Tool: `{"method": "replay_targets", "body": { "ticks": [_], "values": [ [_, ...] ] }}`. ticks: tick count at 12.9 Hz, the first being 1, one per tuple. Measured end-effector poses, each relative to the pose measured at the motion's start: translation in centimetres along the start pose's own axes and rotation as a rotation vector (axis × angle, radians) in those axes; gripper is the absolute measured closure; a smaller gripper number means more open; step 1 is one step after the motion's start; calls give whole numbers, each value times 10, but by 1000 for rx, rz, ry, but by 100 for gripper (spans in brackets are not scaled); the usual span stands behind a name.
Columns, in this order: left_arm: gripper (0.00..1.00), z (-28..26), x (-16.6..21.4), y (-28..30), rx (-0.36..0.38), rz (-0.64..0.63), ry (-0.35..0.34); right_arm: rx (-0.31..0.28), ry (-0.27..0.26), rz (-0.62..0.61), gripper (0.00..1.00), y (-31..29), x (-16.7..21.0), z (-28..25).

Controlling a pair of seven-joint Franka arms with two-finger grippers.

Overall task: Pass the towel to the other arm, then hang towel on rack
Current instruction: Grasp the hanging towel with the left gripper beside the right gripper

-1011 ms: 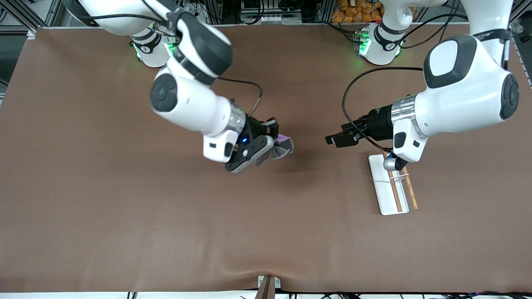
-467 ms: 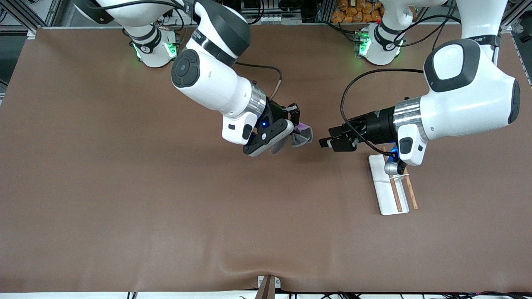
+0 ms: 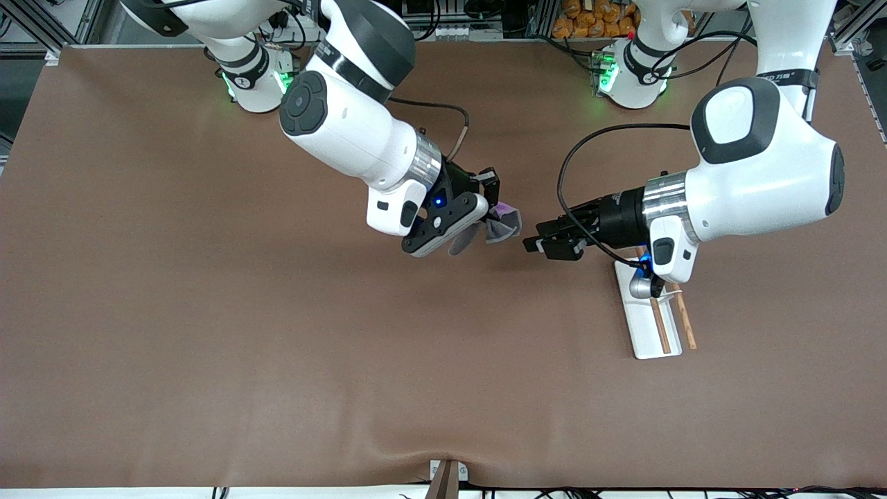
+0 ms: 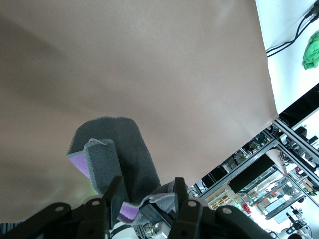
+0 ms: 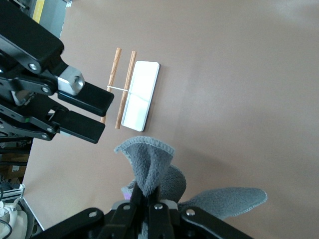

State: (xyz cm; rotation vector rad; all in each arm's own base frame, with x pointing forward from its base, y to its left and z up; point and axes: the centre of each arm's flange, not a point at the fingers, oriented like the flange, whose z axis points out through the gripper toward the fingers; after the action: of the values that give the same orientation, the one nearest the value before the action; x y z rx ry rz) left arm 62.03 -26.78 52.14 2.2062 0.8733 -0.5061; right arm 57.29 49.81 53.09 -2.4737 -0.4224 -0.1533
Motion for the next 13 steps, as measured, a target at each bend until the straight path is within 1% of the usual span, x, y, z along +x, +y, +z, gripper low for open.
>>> {"method": "replay_targets", "body": {
  "ticks": [2,4,6,10,11,13],
  "values": [
    [49,3,-2,2,-22,-13,-26,0,0,1,93,0,0,0],
    [49,18,-8,5,-14,-36,-42,0,0,2,93,0,0,0],
    [50,28,-12,6,-5,-55,-48,0,0,2,93,0,0,0],
    [53,31,-7,4,-1,-65,-50,0,0,3,93,0,0,0],
    [61,31,-7,4,-1,-65,-50,0,0,3,93,0,0,0],
    [63,32,-8,4,0,-64,-52,0,0,3,93,0,0,0]
  ]
}}
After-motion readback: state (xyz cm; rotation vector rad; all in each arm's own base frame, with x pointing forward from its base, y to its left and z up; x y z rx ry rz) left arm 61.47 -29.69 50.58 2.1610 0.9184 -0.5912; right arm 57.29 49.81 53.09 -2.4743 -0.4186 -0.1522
